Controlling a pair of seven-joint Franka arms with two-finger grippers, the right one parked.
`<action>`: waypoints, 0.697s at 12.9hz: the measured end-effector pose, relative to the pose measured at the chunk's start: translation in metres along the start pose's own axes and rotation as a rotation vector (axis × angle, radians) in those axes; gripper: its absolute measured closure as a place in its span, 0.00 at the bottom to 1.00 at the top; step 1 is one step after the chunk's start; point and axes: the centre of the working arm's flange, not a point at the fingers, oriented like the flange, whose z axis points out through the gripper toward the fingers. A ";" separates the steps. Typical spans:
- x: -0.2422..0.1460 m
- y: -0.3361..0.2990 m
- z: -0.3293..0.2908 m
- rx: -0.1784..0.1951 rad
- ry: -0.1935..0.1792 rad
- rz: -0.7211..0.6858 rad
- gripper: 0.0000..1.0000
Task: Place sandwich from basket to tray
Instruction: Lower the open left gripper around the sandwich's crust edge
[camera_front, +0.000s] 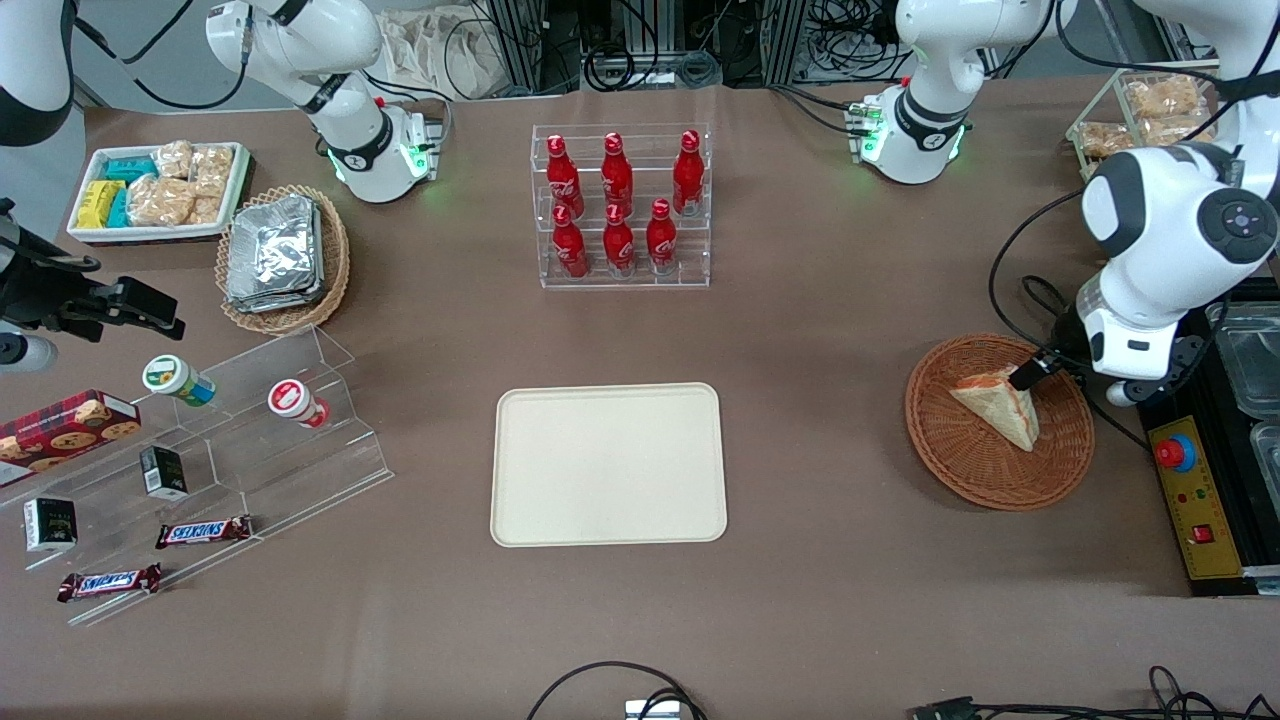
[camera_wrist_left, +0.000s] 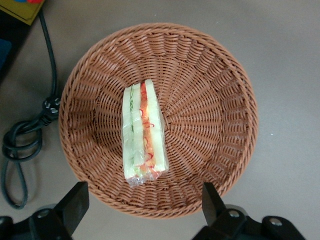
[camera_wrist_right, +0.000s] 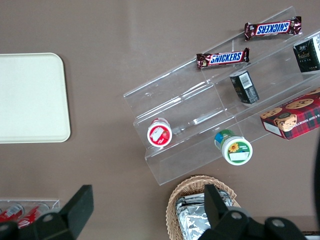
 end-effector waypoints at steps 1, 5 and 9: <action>-0.001 0.000 0.010 -0.002 0.004 -0.011 0.00; -0.004 -0.002 0.043 -0.008 0.012 -0.048 0.00; -0.004 -0.002 0.058 -0.010 0.015 -0.065 0.00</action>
